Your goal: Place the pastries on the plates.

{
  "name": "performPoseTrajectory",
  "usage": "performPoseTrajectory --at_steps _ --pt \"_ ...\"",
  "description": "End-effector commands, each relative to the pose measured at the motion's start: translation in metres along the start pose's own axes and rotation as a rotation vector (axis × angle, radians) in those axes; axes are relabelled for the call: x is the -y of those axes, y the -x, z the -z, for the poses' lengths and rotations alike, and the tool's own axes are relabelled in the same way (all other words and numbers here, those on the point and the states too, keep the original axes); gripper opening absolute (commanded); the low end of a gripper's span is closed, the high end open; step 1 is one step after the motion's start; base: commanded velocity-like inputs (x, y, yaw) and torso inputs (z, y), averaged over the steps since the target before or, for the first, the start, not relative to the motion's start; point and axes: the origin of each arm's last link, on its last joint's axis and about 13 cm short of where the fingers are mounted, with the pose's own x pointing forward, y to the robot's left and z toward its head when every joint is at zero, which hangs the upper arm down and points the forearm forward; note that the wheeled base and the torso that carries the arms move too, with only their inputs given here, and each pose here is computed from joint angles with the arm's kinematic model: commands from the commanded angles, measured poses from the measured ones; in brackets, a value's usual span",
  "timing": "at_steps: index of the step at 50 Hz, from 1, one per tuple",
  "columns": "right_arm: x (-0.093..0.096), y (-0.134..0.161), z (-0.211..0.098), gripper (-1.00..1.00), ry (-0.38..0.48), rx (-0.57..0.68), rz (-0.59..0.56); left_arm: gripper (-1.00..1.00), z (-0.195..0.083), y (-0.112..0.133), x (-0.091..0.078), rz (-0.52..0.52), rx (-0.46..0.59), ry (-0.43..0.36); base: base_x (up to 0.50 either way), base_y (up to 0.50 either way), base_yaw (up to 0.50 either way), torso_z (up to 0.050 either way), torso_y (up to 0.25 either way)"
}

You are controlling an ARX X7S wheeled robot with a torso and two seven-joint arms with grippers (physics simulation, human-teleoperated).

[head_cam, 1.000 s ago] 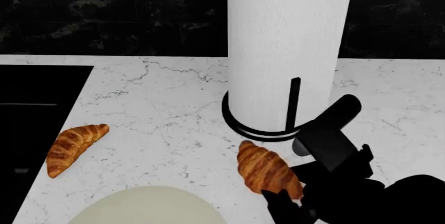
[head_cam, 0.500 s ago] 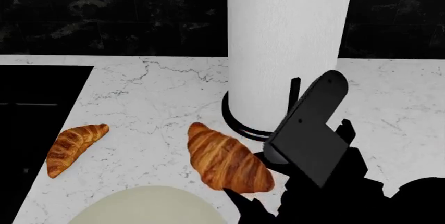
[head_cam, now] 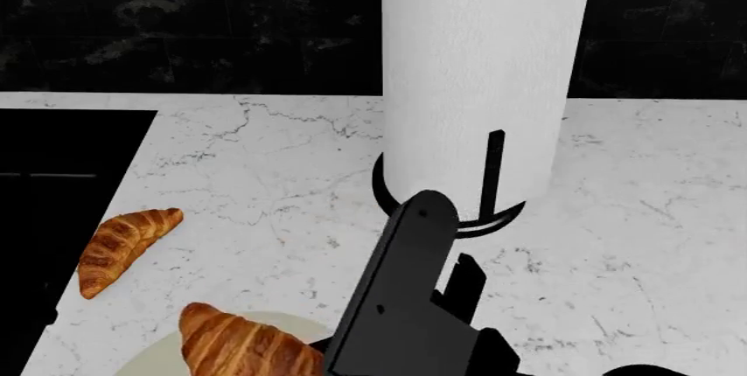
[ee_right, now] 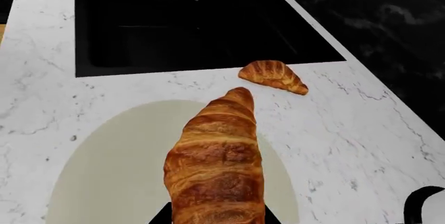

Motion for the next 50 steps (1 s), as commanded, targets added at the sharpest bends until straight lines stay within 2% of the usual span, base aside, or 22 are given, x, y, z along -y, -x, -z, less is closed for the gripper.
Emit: performPoseTrajectory --at_steps 1,12,33,34,45,50 --pt "-0.002 -0.012 0.004 -1.00 0.000 -0.009 -0.036 1.00 0.001 0.001 -0.001 -0.003 -0.004 0.004 0.00 0.00 0.00 0.000 0.000" --pt "0.008 -0.026 0.021 -1.00 -0.057 -0.072 -0.009 1.00 0.002 0.002 -0.003 -0.007 -0.010 0.006 0.00 0.00 0.00 0.000 0.000" --pt "0.003 -0.037 0.030 -1.00 -0.075 -0.101 -0.047 1.00 0.002 0.004 0.000 -0.007 -0.014 0.012 0.00 0.00 0.00 0.000 0.000" --pt "0.004 -0.037 0.031 1.00 -0.077 -0.102 -0.040 1.00 0.002 0.004 0.000 -0.006 -0.014 0.015 0.00 0.00 0.00 0.000 0.000" --pt "0.004 -0.037 0.030 1.00 -0.083 -0.098 -0.027 1.00 0.004 0.004 0.001 -0.006 -0.016 0.018 0.00 0.00 0.00 0.000 0.000" --pt "0.001 -0.030 0.020 1.00 -0.061 -0.062 -0.018 1.00 0.004 0.004 0.001 -0.006 -0.016 0.019 0.00 0.00 0.00 0.000 0.000"
